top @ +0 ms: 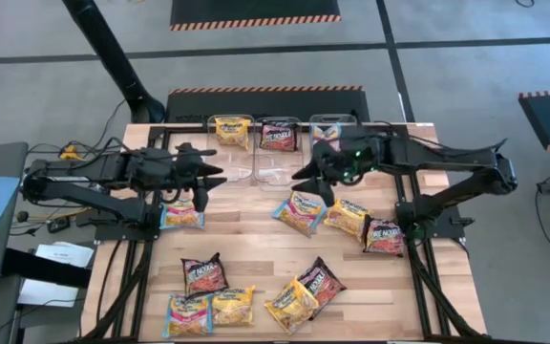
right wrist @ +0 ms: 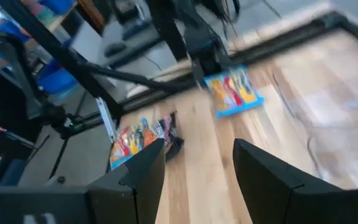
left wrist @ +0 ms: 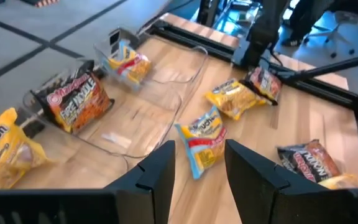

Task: Sort Maruchan noodles
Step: Put the blue noodle pack in the right transparent bin

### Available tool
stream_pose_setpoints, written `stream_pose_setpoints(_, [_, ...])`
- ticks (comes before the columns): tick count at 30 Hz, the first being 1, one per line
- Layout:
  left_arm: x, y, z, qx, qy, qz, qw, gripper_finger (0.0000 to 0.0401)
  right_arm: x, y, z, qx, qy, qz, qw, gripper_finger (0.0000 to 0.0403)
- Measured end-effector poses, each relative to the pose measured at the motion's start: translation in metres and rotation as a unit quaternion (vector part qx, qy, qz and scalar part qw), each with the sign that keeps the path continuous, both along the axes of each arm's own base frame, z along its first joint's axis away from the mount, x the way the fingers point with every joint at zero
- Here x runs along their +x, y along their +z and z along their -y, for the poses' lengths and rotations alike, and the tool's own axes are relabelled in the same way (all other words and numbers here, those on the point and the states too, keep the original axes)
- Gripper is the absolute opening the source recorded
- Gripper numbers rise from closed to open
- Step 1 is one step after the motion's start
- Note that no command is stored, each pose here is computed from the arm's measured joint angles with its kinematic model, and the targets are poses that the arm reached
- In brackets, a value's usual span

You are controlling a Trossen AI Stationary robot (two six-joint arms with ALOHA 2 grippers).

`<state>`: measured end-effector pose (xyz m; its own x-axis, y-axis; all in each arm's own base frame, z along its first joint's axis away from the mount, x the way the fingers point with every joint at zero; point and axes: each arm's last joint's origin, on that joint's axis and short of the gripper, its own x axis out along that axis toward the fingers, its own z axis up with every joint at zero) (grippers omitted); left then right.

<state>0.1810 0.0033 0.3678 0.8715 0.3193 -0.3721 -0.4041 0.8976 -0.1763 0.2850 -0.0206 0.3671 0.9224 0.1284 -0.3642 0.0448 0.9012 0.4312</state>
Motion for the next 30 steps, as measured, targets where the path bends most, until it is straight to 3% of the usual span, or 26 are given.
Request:
stream_pose_setpoints(8, [-0.002,-0.006,0.002,-0.024,-0.032,-0.031,0.999,0.0128,0.009,-0.023,-0.021,0.012,-0.011,-0.084,0.996,0.0214])
stream_pose_setpoints(12, [-0.003,-0.009,0.003,-0.030,-0.042,-0.049,0.997,0.0128,0.011,-0.042,-0.028,0.041,-0.026,-0.156,0.987,0.0214])
stream_pose_setpoints(14, [-0.004,-0.011,0.003,-0.030,-0.042,-0.057,0.997,0.0128,0.019,-0.046,-0.031,0.049,-0.033,-0.158,0.986,0.0214])
stream_pose_setpoints(21, [-0.006,-0.014,0.003,-0.034,-0.048,-0.076,0.995,0.0128,0.030,-0.083,-0.038,0.047,-0.033,-0.263,0.963,0.0214])
stream_pose_setpoints(30, [-0.008,-0.017,0.003,-0.044,-0.043,-0.094,0.994,0.0128,0.048,-0.124,-0.039,0.074,-0.068,-0.345,0.933,0.0214])
